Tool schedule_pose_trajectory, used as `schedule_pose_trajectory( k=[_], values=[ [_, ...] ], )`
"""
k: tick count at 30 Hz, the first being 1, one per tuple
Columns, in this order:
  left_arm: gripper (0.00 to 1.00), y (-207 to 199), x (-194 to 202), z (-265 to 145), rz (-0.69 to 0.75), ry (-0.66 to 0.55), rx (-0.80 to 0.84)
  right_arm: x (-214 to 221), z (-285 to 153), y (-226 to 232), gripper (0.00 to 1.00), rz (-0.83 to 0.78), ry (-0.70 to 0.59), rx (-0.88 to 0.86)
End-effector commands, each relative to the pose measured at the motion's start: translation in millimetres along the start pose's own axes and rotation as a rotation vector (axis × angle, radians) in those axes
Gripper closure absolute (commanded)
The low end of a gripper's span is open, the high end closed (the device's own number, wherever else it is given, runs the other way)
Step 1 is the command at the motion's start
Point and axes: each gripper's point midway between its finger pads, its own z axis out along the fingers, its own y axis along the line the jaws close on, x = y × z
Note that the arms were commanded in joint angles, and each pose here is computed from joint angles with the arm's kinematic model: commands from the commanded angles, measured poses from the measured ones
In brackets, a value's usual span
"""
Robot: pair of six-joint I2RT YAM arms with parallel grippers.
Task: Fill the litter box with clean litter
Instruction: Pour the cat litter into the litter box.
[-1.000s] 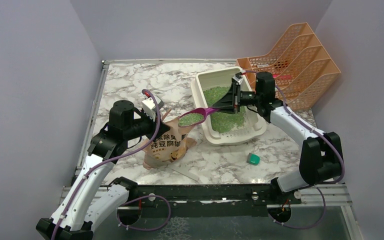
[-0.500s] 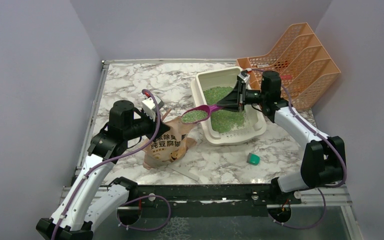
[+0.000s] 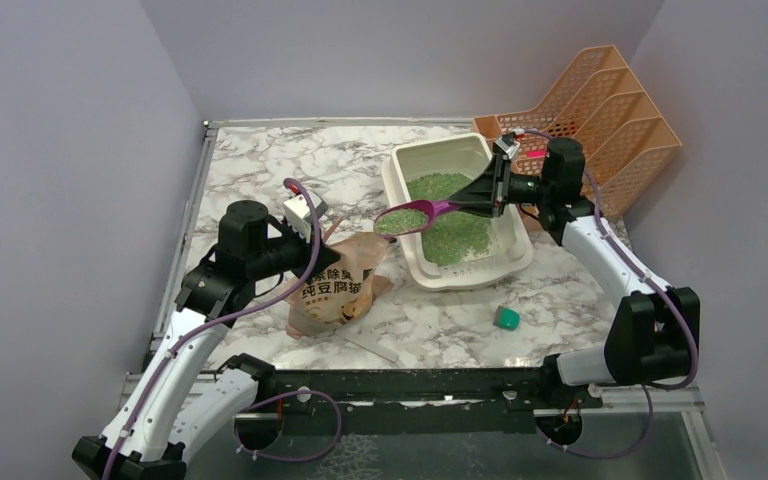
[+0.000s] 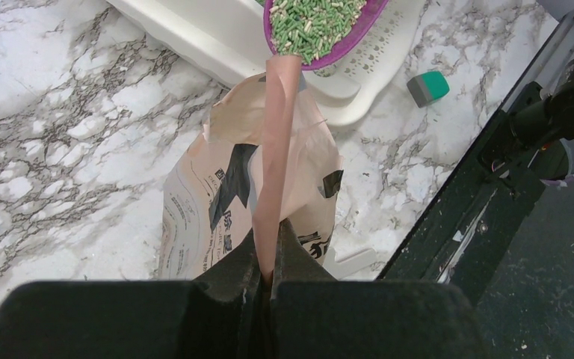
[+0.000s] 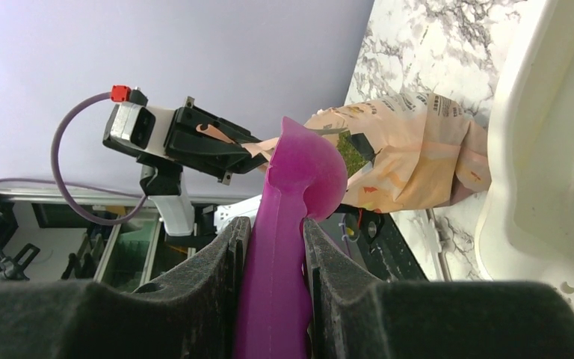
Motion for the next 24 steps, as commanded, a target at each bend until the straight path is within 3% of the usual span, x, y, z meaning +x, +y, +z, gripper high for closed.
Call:
schedule_pose_trajectory(
  k=[1, 24],
  values=[
    [1.00, -11.0, -44.0, -8.0, 0.068, -0.161, 0.029, -4.2, -15.3, 19.4, 0.99, -0.065, -0.008, -0.041],
    [1.00, -13.1, -40.8, -7.4, 0.054, -0.140, 0.043, -57.1, -99.6, -9.6, 0.99, -0.006, -0.259, 0.025]
  ],
)
